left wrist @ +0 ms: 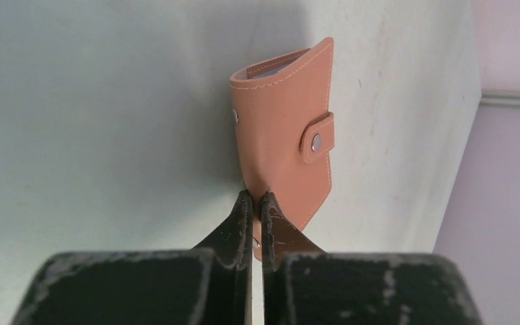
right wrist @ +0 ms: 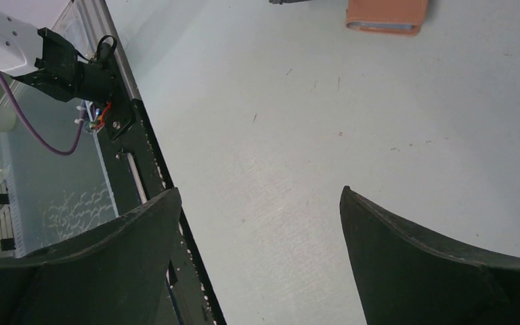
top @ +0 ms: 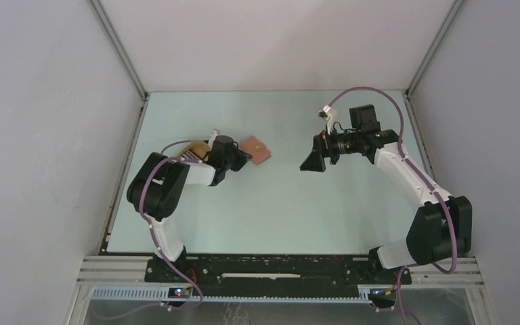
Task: Put the credit cards into the card holder
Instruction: Move the card holder to the center of the board, then open the card holder at the center of the board.
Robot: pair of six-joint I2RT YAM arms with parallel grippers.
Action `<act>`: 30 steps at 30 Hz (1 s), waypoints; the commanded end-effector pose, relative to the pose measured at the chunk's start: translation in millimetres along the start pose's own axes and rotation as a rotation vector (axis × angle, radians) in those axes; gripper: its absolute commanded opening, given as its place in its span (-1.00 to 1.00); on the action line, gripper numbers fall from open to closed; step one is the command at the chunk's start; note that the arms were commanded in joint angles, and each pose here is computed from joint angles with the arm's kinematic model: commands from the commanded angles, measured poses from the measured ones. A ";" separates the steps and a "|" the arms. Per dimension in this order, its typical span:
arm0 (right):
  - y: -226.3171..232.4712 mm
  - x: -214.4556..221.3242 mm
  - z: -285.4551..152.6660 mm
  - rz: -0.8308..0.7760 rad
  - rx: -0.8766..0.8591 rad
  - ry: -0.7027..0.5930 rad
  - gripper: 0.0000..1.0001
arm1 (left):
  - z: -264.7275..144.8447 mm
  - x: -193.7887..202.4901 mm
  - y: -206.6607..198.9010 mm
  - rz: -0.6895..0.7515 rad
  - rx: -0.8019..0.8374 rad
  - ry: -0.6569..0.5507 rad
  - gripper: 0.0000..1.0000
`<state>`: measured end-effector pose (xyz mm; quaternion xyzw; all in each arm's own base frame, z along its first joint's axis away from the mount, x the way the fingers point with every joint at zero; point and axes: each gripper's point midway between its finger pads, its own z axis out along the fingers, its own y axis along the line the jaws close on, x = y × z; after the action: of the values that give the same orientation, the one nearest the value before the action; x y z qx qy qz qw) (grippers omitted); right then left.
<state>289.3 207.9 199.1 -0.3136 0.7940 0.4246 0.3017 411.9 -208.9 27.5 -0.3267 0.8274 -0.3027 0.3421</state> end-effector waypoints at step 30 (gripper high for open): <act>-42.9 129.2 38.9 -0.810 0.017 0.402 0.47 | -87.3 222.7 -30.1 0.511 0.321 0.291 -1.00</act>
<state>228.7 187.4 66.7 -0.6739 0.6503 0.2224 0.2710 233.3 -380.4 23.8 0.0055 0.8654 -0.3991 0.3029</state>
